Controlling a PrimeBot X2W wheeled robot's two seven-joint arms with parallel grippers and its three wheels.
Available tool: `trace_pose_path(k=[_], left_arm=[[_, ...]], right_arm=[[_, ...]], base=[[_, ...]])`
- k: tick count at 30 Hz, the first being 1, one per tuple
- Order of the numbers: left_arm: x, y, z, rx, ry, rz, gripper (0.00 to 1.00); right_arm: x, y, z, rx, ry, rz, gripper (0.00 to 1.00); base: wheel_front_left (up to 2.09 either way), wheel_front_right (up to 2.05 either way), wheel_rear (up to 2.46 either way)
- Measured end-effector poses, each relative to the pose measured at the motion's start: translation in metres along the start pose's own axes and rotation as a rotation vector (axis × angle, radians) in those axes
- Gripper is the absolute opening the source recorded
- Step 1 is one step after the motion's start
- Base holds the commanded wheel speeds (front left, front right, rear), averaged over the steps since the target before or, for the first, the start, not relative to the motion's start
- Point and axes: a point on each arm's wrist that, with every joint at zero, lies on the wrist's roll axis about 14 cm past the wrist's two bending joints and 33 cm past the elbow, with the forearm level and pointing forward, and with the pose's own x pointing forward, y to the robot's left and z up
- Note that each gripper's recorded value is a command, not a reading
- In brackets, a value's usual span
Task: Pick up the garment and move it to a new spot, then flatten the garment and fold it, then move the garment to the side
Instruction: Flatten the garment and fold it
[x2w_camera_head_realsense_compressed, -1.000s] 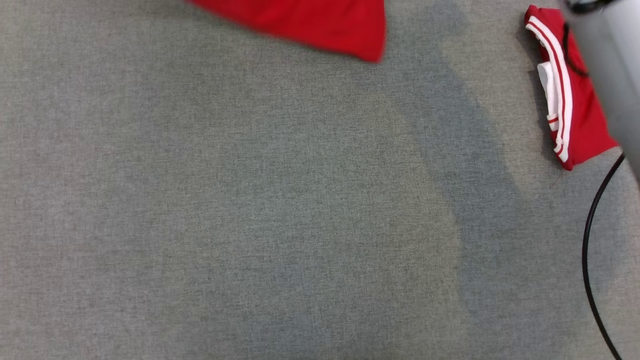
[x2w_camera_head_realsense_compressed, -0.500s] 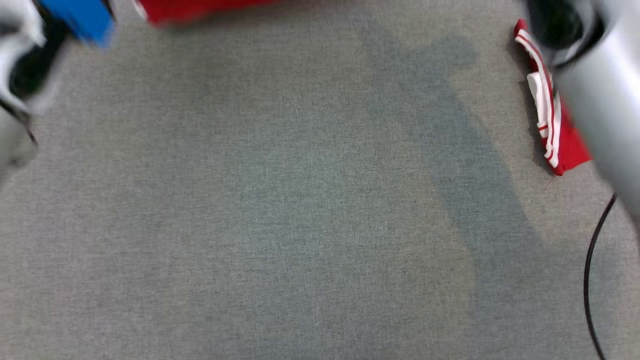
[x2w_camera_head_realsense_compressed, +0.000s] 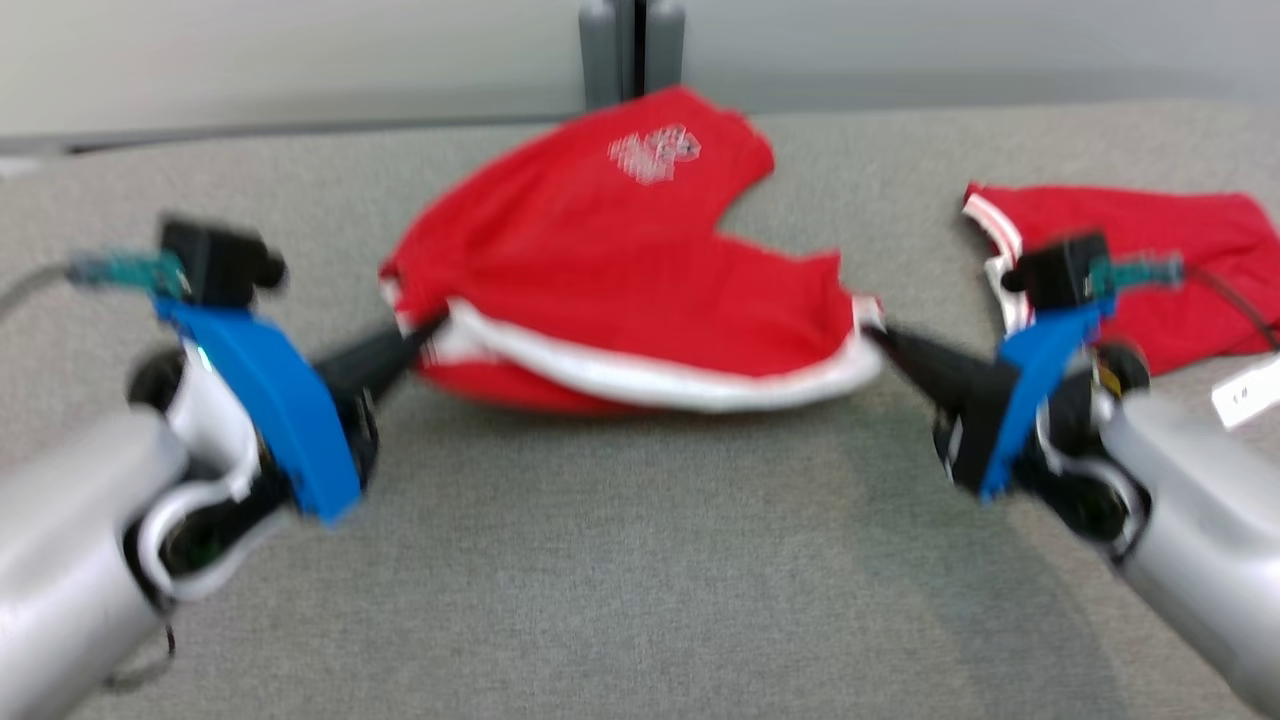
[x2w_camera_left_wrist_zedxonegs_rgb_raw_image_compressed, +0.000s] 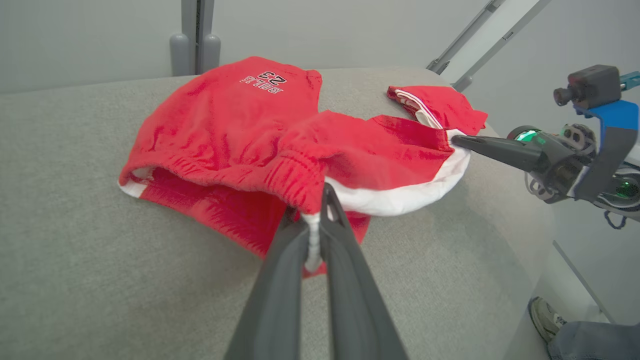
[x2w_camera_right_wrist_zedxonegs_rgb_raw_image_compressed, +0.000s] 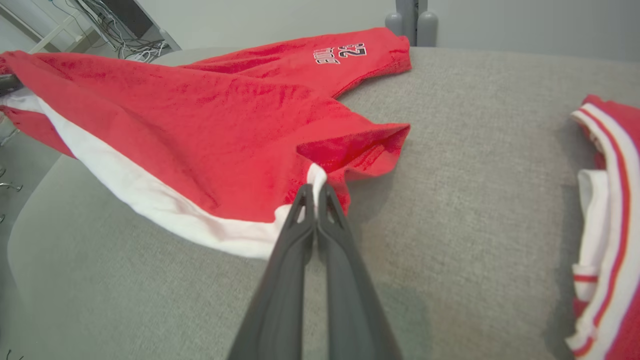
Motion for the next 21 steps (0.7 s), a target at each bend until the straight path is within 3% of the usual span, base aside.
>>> trace_pose_path(k=[9,15,21], left_arm=[[-0.054,-0.059,-0.098,-0.115,0.290,-0.110,0.00],[-0.082,-0.084,-0.131,-0.202,0.404,-0.167,0.00],[-0.088,-0.089,-0.122,-0.246,0.369,-0.179,0.00]], right_arm=[[-0.091,-0.003,-0.078,0.131,0.241,-0.035,0.00],[-0.122,0.000,-0.082,0.163,0.262,-0.017,0.00],[-0.118,-0.001,-0.048,0.126,0.216,0.012,0.00]], base=[[0.00,0.00,0.00],[0.00,0.00,0.00],[0.00,0.00,0.00]])
